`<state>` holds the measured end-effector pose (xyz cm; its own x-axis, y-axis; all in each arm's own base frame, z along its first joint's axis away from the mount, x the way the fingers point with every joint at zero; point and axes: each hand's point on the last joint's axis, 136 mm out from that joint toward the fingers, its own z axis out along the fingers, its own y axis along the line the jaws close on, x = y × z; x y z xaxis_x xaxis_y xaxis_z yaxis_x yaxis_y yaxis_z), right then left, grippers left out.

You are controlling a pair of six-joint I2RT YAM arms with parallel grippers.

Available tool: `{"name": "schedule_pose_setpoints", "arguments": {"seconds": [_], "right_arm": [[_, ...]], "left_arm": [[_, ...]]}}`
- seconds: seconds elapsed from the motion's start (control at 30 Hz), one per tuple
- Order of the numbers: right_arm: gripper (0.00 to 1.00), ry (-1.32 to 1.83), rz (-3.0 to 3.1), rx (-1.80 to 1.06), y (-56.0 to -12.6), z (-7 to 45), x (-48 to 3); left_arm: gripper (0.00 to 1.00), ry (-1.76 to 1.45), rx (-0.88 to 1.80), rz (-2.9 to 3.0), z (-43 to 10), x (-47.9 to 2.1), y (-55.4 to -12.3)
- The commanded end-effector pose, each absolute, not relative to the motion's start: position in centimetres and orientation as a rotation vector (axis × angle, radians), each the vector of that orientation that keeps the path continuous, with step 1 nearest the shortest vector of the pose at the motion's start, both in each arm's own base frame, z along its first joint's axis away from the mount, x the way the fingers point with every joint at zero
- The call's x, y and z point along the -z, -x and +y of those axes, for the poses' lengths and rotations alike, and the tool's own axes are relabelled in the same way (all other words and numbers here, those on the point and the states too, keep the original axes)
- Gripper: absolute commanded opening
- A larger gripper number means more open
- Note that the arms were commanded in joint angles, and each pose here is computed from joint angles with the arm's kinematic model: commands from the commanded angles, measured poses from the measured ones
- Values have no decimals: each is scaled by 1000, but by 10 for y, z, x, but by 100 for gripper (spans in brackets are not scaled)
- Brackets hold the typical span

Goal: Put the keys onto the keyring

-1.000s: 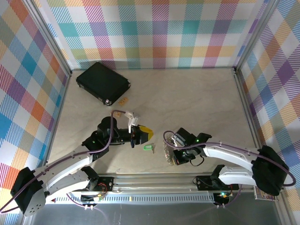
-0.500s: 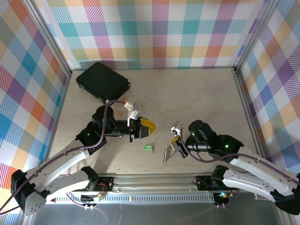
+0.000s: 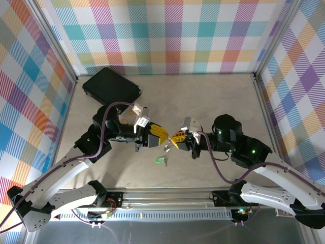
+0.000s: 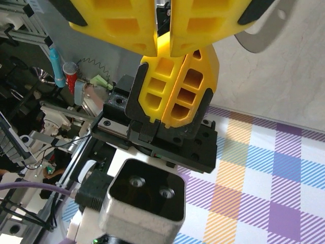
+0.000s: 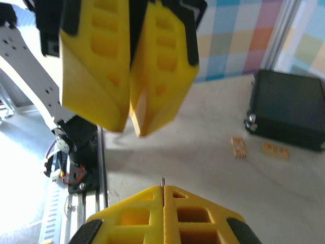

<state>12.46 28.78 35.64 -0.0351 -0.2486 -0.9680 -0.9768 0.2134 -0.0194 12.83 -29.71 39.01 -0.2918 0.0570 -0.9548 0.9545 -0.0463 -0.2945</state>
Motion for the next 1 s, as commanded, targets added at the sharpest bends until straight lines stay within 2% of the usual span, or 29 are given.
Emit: {"name": "schedule_pose_setpoints", "arguments": {"seconds": [0.0,0.17,0.5,0.97], "right_arm": [[0,1197,1237,-998,-111,293,-420],[0,1157,1229,-1034,-113,289,-439],[0,1162,1260,-1050,-113,288,-443],[0,1185,1272,-1063,-113,293,-440]], "left_arm": [[14,-1167,1428,1322,-288,-419,-117],[14,-1194,1402,1309,-284,-422,-112],[14,-1190,1373,1285,-281,-428,-111],[1,-1185,1376,1243,-288,-436,-117]]}}
